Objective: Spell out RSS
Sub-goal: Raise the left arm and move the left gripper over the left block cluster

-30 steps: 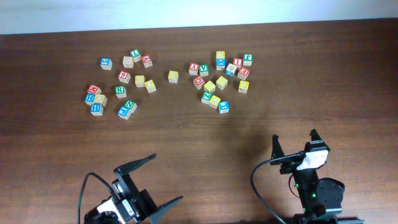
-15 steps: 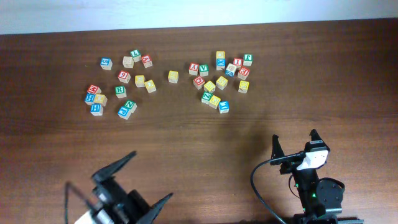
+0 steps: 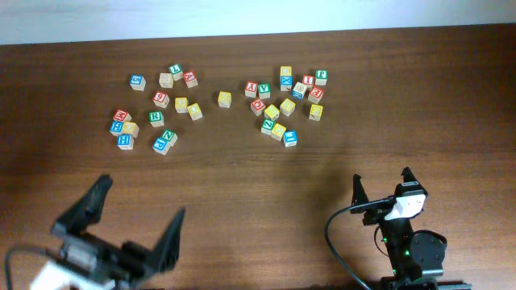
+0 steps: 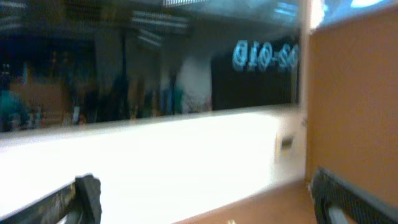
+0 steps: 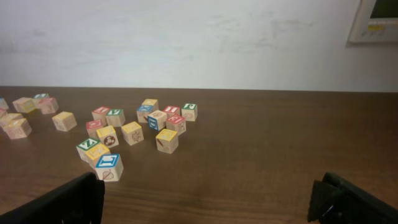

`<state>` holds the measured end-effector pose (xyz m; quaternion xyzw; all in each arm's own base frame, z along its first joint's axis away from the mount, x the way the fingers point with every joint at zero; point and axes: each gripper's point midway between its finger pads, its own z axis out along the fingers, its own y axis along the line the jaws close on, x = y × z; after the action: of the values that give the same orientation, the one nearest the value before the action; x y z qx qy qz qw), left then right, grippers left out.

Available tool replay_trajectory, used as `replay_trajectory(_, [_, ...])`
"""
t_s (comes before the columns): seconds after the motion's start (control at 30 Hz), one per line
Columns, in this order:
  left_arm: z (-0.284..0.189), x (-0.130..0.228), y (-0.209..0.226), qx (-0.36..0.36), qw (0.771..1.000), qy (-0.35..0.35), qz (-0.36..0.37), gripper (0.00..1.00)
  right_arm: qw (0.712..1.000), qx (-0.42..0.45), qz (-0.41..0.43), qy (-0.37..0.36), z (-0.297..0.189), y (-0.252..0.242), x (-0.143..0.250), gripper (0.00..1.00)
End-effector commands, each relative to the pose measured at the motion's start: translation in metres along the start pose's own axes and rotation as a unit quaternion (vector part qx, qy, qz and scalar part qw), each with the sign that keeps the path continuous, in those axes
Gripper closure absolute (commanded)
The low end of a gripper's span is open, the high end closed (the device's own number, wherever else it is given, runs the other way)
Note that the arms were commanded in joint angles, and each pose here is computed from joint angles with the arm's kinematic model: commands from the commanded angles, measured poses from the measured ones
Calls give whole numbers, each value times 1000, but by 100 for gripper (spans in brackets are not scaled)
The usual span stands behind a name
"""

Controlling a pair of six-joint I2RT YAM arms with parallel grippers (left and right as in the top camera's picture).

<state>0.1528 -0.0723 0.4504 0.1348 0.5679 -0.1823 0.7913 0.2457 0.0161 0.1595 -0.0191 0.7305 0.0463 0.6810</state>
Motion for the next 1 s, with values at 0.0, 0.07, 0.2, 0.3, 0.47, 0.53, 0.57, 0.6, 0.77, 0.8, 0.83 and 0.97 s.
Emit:
replay_trajectory(0.0, [30,-19,-6,47,998,44,24,1,1000,6,5,0,0,-3,2,2])
replay_trajectory(0.07, [40,-20,-25,121,991,55,17,1,1000,6,5,0,0,-3,2,2])
replay_trajectory(0.2, [53,-28,-21,124,991,34,31,1,1000,6,5,0,0,-3,2,1])
replay_trajectory(0.3, [62,-45,5,51,998,0,44,1,1000,6,5,0,0,-3,2,2])
replay_trajectory(0.47, [78,-29,55,-73,995,74,10,1,1000,6,5,0,0,-3,2,2])
replay_trajectory(0.53, [90,-2,69,-93,983,156,-16,1,1000,6,5,0,0,-3,2,2])
replay_trajectory(0.57, [95,11,74,-97,976,194,-24,1,1000,6,5,0,0,-3,2,2])
replay_trajectory(0.6, [100,26,78,-97,967,233,-29,1,1000,6,5,0,0,-3,2,2])
replay_trajectory(0.77, [112,78,91,-99,933,340,-65,1,1000,6,5,0,0,-3,2,2])
replay_trajectory(0.8, [115,86,93,-98,929,350,-69,1,1000,6,5,0,0,-3,2,2])
replay_trajectory(0.83, [117,90,94,-98,927,354,-71,1,1000,6,5,0,0,-3,2,2])
replay_trajectory(0.97, [121,96,105,-116,922,363,-69,1,1000,6,5,0,0,-3,2,2])
